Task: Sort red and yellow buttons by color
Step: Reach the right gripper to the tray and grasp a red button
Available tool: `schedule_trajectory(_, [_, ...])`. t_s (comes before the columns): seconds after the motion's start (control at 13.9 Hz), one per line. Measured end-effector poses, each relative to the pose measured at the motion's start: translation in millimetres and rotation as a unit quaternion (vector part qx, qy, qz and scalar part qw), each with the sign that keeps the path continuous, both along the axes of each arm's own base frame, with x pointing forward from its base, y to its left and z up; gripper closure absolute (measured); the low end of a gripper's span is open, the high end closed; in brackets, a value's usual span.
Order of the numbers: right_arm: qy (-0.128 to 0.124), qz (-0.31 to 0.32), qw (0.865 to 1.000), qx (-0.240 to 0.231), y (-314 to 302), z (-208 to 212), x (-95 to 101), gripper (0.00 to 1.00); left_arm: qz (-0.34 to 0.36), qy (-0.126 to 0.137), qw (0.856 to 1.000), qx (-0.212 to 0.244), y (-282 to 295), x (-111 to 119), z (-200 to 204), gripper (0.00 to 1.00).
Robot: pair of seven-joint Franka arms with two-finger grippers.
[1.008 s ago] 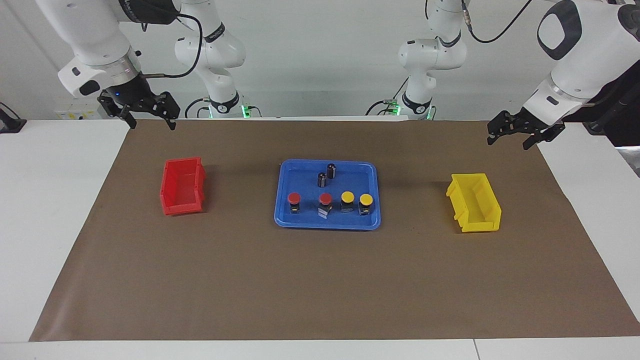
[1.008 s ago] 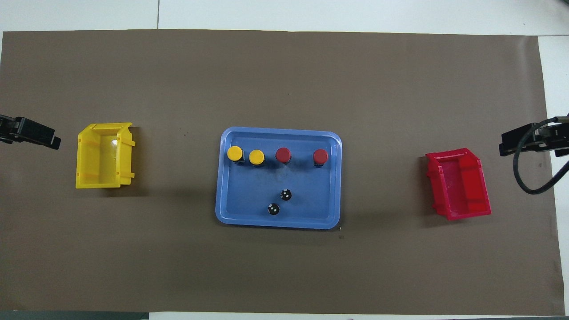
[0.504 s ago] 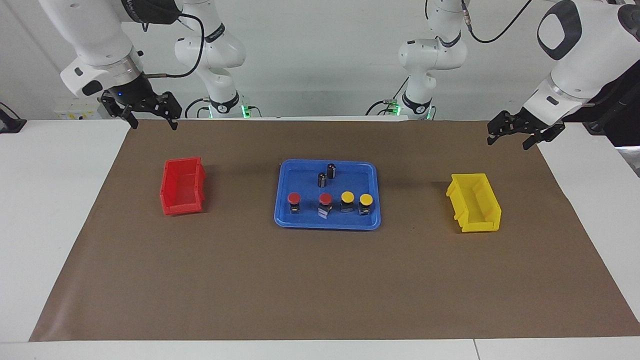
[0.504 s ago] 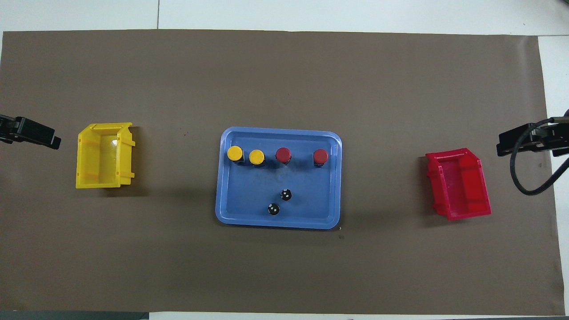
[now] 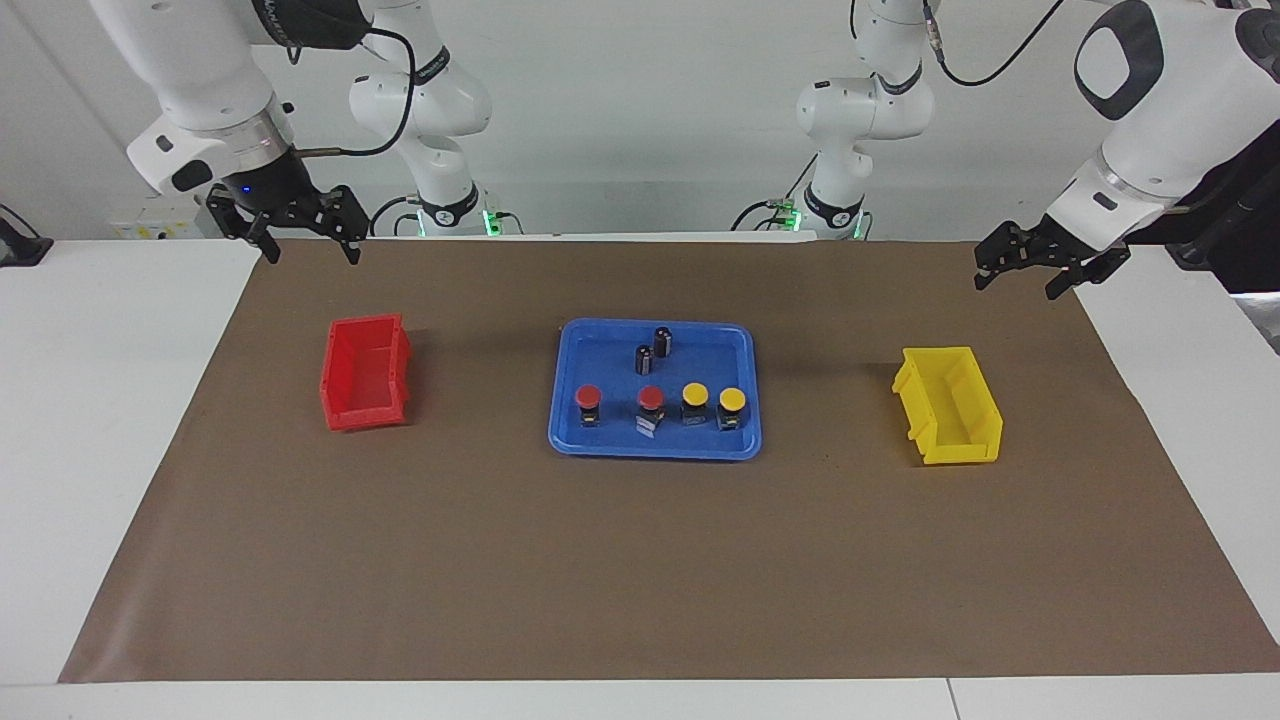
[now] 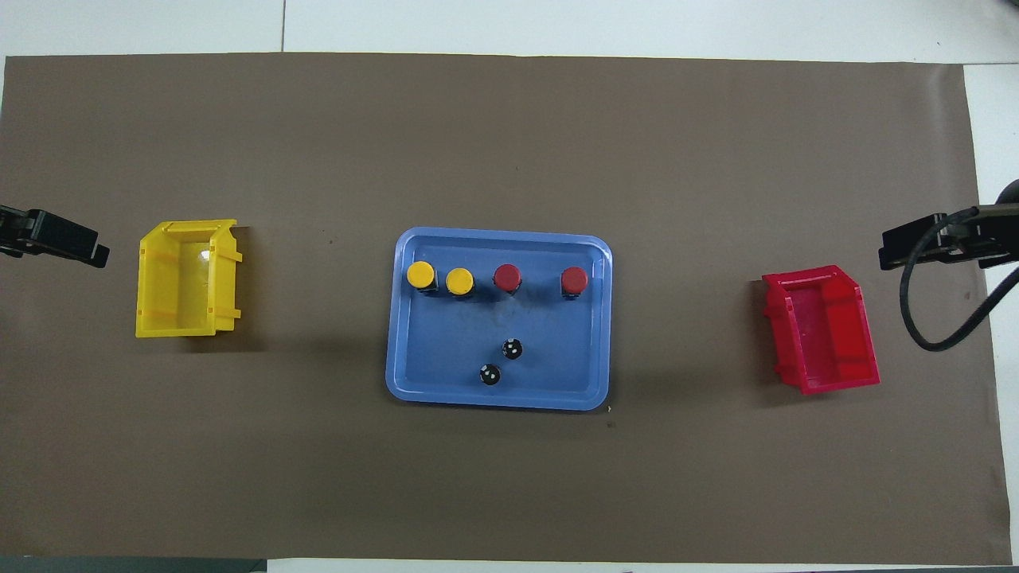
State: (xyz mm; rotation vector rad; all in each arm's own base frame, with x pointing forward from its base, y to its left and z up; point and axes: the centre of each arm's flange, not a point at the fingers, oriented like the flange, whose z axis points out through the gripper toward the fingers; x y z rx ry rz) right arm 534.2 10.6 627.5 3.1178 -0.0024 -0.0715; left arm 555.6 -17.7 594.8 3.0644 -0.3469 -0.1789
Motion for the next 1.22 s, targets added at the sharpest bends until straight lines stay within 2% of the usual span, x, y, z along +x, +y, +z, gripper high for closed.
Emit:
schedule_trajectory(0.22, [-0.016,-0.005,1.0,0.013,59.4,-9.0,6.0,0.0,0.001,0.0,1.0,0.0,0.7,0.0,0.0,0.0])
schedule_trajectory(0.36, [-0.018,-0.011,1.0,0.017,115.9,-31.7,14.1,0.0,0.004,-0.001,1.0,0.001,4.5,0.3,0.1,0.0])
schedule_trajectory(0.65, [-0.023,-0.035,0.999,0.026,234.0,-129.0,34.2,0.0,0.008,-0.006,1.0,0.001,8.6,1.6,0.8,0.0])
schedule_trajectory(0.86, [-0.029,-0.04,0.998,0.031,247.3,-194.1,32.5,0.0,0.009,-0.021,1.0,0.001,8.8,5.1,1.9,0.0])
schedule_trajectory(1.08, [-0.038,-0.044,0.998,0.033,237.3,-219.0,19.8,0.0,0.016,-0.038,0.999,0.002,15.9,10.2,-2.0,0.0])
schedule_trajectory(1.22, [-0.041,-0.04,0.998,0.036,249.9,-226.0,10.7,0.0,0.021,-0.04,0.999,0.002,21.4,10.8,-3.2,0.0])
